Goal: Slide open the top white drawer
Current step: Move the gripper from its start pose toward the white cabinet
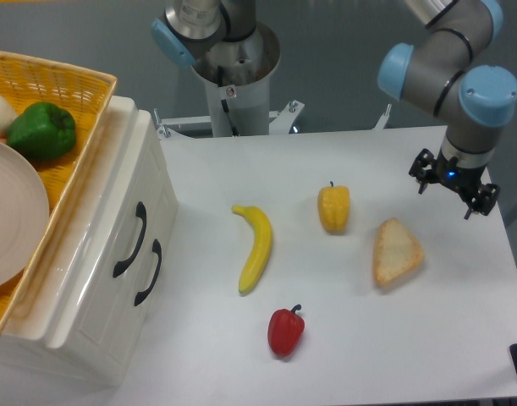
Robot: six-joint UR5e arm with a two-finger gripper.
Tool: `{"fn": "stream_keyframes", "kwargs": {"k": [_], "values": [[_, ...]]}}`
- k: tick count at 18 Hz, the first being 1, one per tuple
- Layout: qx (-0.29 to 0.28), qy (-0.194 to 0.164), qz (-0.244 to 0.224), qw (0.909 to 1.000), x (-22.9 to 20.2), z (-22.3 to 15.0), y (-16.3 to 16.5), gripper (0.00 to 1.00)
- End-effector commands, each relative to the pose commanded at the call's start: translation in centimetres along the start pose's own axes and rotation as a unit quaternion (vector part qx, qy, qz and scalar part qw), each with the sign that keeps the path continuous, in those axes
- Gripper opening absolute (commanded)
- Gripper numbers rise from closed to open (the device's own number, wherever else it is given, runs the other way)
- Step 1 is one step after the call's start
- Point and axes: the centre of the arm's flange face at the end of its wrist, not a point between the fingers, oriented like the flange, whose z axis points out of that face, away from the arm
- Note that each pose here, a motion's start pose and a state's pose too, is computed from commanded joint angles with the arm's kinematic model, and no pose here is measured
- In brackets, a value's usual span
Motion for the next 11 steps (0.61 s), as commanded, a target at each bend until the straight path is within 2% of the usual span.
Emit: {"fn": "stream_keyframes", "kwargs": {"k": [2, 7, 10, 11], "values": [[0.0, -0.006, -0.014, 0.9999, 0.2, -0.8, 0.0, 1.0], [-0.011, -0.01, -0.005, 0.9999, 2.9, -2.2, -1.7, 1.0], [0.008, -0.007, 0.0, 0.9999, 5.0, -2.9, -3.2, 1.0], [0.022, -0.004, -0.015, 0.9996, 5.7, -3.3, -3.7, 1.0]]}}
